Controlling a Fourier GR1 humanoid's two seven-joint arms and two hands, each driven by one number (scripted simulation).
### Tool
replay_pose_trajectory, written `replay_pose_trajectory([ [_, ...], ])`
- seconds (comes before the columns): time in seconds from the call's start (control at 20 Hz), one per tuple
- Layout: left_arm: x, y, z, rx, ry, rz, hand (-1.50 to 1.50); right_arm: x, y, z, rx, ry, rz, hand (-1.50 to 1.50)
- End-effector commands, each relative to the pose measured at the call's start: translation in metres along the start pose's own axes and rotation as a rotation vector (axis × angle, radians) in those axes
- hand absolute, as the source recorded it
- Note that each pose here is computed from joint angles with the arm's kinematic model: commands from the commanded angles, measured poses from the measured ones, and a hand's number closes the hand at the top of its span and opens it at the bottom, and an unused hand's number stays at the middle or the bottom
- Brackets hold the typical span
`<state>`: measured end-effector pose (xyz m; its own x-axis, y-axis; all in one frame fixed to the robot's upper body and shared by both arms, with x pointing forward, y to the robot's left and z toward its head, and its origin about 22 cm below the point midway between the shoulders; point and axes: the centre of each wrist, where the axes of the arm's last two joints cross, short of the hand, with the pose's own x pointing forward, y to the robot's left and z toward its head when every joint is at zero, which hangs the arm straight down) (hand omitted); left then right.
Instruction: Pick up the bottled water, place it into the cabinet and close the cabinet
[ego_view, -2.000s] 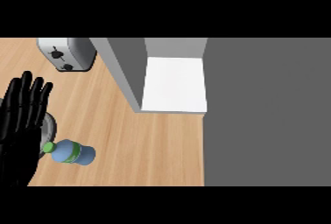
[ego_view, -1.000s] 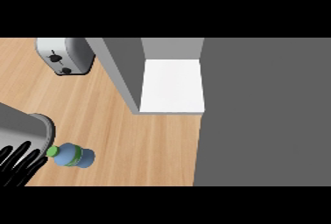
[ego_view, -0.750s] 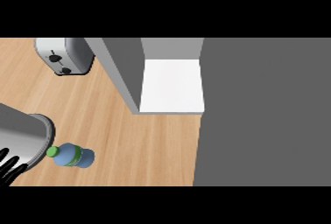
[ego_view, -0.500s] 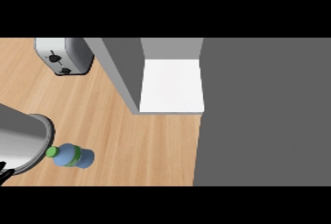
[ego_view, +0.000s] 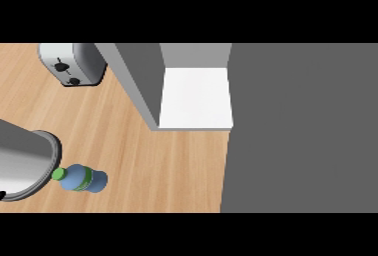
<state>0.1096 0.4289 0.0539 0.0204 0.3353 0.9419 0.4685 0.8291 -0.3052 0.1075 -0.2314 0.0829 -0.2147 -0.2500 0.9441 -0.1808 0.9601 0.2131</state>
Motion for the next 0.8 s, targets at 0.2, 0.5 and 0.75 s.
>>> replay_pose_trajectory([
  [0.2,0.006,0.021,-0.025,0.071,-0.018,-0.029,-1.50,0.003,-0.003,-0.011,0.023,-0.021,0.018,-1.50],
  [0.5,-0.022,0.045,-0.018,0.059,0.006,-0.076,-1.50,-0.007,-0.007,0.009,0.009,-0.017,0.013,-1.50],
  [0.75,-0.041,0.053,-0.034,0.048,0.029,-0.106,-1.50,-0.009,-0.014,0.018,0.039,-0.004,0.011,-1.50],
])
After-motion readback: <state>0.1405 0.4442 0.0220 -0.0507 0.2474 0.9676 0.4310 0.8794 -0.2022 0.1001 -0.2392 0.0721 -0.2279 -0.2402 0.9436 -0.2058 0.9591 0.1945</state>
